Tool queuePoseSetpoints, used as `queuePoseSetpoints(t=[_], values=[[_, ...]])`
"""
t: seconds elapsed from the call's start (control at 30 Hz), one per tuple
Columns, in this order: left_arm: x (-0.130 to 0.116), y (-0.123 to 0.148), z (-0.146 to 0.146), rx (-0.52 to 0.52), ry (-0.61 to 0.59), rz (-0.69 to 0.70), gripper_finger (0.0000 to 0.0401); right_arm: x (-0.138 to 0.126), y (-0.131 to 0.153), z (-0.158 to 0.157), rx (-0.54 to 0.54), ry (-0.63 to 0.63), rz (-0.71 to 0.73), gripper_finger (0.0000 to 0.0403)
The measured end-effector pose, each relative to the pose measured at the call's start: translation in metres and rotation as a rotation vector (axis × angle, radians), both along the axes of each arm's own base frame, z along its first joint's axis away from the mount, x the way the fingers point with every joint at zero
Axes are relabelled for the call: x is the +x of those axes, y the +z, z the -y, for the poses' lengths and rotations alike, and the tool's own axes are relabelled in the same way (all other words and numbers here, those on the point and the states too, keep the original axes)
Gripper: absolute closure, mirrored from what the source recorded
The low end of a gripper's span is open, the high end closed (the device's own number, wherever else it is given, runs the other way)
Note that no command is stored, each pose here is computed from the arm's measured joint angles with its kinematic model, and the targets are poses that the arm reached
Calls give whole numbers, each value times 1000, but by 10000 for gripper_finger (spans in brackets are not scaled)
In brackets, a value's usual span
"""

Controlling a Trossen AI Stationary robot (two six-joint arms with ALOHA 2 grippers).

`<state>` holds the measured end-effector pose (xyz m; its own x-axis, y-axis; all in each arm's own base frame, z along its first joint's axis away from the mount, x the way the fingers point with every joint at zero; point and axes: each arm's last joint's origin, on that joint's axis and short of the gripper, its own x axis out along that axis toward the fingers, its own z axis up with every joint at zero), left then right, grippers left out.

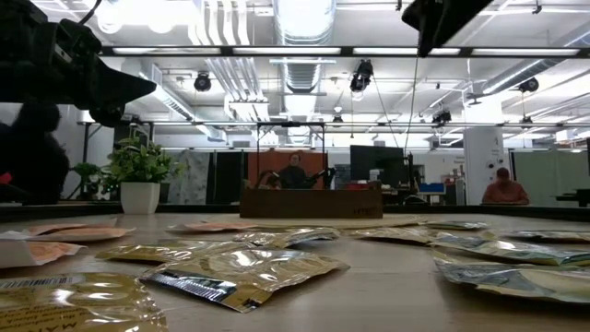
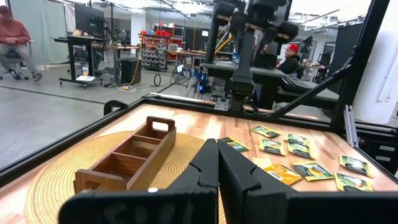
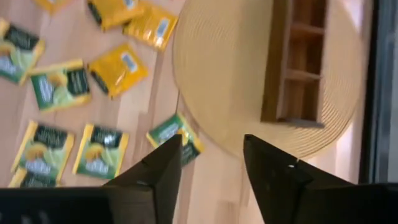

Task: Pick & Place Tea
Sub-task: Put the yellow tea bag into the right section of the wooden organizer

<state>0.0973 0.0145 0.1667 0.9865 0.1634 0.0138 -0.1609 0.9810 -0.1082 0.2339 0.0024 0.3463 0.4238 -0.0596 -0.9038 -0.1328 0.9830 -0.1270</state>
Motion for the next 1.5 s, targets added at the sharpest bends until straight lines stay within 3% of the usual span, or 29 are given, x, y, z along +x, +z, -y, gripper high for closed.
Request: queuePoseSetpoints(t=[0.3,0.63,1.17,1.5], values=[[0,0,0,0,0,-1,401,5,-25,-1,8,111,-134,185],[0,0,0,0,0,-1,401,-2,-76,1,8,255,-256,155],[0,0,0,0,0,-1,401,-4,-130,8,-8,386,-250,154],[0,0,0,0,0,-1,401,11,-163,12,-13,447,-303,154]])
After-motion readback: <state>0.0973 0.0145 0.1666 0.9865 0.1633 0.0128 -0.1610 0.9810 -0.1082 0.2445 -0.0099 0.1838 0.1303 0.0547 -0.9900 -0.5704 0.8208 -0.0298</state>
